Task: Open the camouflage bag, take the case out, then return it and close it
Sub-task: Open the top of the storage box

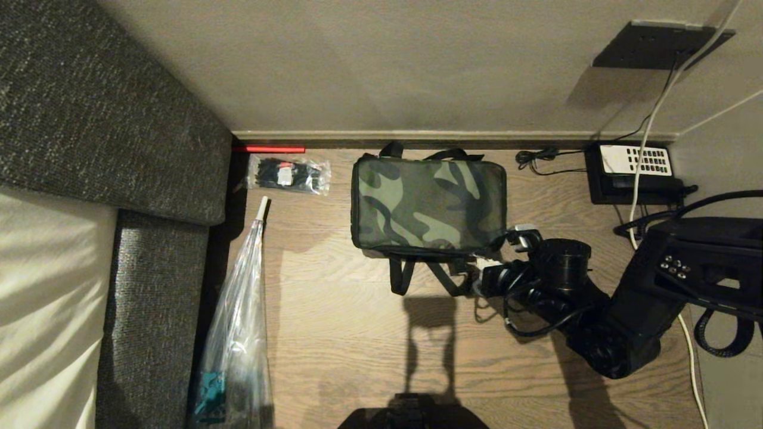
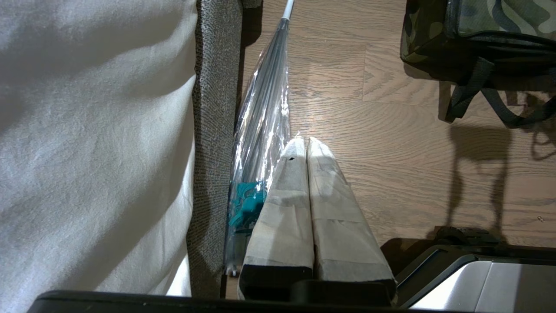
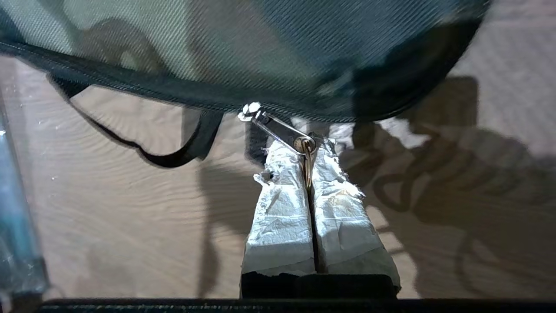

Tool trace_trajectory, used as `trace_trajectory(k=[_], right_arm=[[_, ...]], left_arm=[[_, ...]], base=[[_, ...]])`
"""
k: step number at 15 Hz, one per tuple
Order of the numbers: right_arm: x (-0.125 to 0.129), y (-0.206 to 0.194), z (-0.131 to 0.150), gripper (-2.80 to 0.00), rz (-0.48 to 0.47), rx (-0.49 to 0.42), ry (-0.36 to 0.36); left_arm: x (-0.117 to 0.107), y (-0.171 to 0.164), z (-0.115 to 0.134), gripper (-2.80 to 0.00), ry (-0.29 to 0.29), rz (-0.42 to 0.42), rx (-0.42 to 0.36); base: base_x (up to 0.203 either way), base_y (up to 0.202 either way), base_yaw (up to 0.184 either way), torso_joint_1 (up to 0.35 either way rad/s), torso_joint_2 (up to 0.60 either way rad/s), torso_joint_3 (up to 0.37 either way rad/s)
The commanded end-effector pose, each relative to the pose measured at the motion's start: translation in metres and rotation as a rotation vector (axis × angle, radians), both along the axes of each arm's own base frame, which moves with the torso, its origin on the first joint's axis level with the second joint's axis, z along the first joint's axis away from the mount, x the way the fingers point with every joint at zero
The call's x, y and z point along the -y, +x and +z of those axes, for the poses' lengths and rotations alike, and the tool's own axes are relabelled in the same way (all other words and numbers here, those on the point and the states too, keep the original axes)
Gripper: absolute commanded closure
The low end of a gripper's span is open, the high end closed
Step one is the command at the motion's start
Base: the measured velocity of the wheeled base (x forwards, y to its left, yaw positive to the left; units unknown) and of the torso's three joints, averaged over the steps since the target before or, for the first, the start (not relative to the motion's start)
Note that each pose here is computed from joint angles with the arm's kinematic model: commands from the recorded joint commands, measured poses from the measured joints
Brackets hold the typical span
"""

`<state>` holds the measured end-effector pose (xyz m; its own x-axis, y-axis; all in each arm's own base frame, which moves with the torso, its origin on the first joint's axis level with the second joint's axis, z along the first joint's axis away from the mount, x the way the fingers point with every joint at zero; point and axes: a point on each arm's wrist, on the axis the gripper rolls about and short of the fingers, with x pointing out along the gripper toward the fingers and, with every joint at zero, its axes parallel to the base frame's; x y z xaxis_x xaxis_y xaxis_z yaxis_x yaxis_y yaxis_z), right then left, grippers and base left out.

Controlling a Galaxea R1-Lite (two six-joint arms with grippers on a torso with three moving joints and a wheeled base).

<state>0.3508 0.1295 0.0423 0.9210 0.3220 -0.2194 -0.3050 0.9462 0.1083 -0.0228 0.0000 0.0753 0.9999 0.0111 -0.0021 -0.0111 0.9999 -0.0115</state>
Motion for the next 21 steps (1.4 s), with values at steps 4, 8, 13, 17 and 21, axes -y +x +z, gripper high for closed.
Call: trace_trajectory(k=[4, 8, 13, 17, 21], right_arm=[[0.026, 0.01, 0.001, 0.0, -0.023, 0.012, -0.004], [0.044, 0.012, -0.003, 0.0, -0.044, -0.015, -0.007], [0.052, 0.015, -0.004, 0.0, -0.054, -0.016, -0.024], [0.05, 0.024, 0.003, 0.0, -0.052, 0.015, -0.019], [0.056, 0.032, 0.009, 0.0, -0.061, 0.03, -0.025]], left_arm=[[0.0, 0.0, 0.0, 0.0, -0.001, 0.001, 0.001], [0.0, 0.0, -0.001, 0.0, -0.001, 0.001, -0.001], [0.0, 0.0, -0.001, 0.0, -0.001, 0.001, -0.001], [0.0, 0.0, -0.001, 0.0, -0.001, 0.0, -0.001], [0.0, 0.0, -0.001, 0.0, -0.001, 0.001, -0.001]], base=[[0.0, 0.0, 0.0, 0.0, 0.0, 0.0], [0.0, 0.0, 0.0, 0.0, 0.0, 0.0], [0.0, 0.0, 0.0, 0.0, 0.0, 0.0], [0.0, 0.0, 0.0, 0.0, 0.0, 0.0], [0.0, 0.0, 0.0, 0.0, 0.0, 0.0]])
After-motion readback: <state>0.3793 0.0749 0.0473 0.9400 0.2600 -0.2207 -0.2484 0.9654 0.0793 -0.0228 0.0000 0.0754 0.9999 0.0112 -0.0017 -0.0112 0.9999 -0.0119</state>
